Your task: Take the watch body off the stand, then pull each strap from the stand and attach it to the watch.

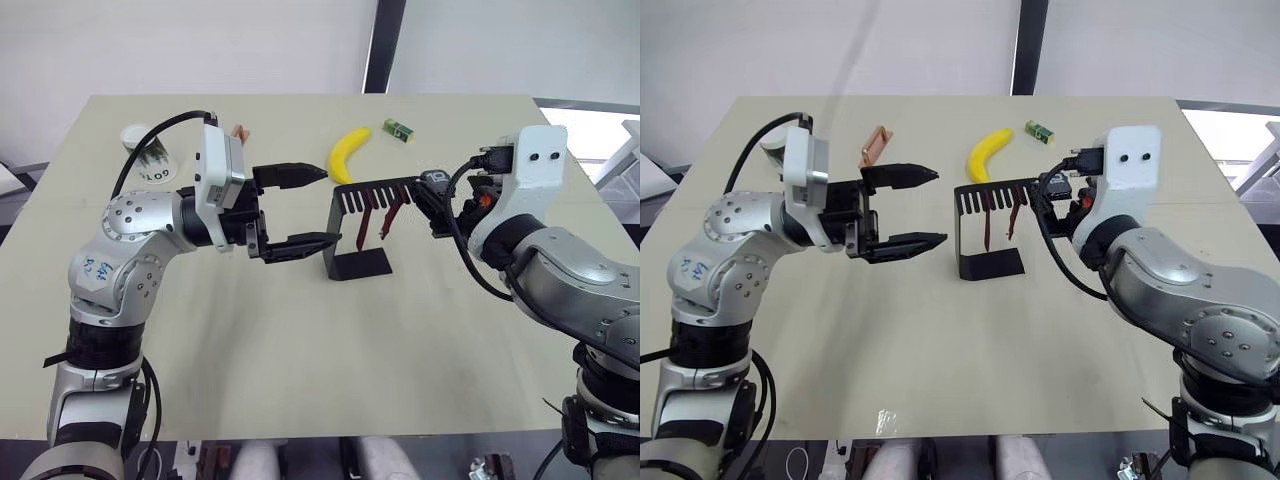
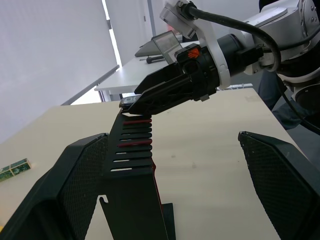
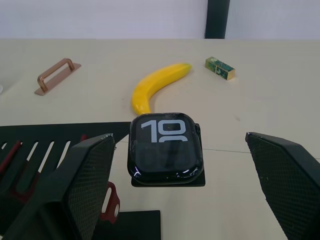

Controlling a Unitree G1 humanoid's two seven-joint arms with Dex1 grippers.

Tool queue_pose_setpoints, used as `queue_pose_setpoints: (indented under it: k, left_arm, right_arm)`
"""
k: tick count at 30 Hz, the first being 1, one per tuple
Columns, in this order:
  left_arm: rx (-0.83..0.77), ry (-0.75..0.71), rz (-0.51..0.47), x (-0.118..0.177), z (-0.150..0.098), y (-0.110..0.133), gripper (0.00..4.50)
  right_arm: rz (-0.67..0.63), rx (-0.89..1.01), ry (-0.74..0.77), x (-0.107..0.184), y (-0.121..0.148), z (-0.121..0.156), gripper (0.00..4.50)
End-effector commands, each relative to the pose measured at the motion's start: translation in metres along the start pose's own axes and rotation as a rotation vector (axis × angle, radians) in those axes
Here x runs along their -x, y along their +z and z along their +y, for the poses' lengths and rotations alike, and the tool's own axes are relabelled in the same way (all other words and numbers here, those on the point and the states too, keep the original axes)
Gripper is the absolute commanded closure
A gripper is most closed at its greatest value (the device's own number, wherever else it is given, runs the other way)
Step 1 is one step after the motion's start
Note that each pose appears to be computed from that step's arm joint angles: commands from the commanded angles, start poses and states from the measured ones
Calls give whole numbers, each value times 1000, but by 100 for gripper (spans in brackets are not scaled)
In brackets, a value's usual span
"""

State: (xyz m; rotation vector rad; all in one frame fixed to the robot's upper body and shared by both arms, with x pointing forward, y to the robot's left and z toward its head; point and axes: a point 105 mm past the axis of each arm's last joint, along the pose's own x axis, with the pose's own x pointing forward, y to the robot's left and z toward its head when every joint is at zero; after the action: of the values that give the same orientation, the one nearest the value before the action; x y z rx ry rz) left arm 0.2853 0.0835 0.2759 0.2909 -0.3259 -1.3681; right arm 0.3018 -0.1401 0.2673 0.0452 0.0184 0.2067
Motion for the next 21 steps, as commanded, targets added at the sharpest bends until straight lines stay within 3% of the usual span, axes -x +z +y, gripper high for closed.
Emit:
queue_pose_setpoints:
  k: [1, 2, 4, 21]
  left_arm:
    - [-47, -5, -22, -1, -2, 14, 4]
    - [-47, -5, -21, -1, -2, 14, 4]
    - [-47, -5, -17, 0, -3, 13, 0]
    - [-42, 14, -13, 3, -2, 13, 0]
  right_arm:
    - [-55, -20, -6, 3, 13, 2, 0]
    - [-55, -22, -6, 3, 13, 2, 0]
    - [-60, -17, 4, 3, 14, 4, 55]
    - [-42, -7, 23, 2, 11, 7, 55]
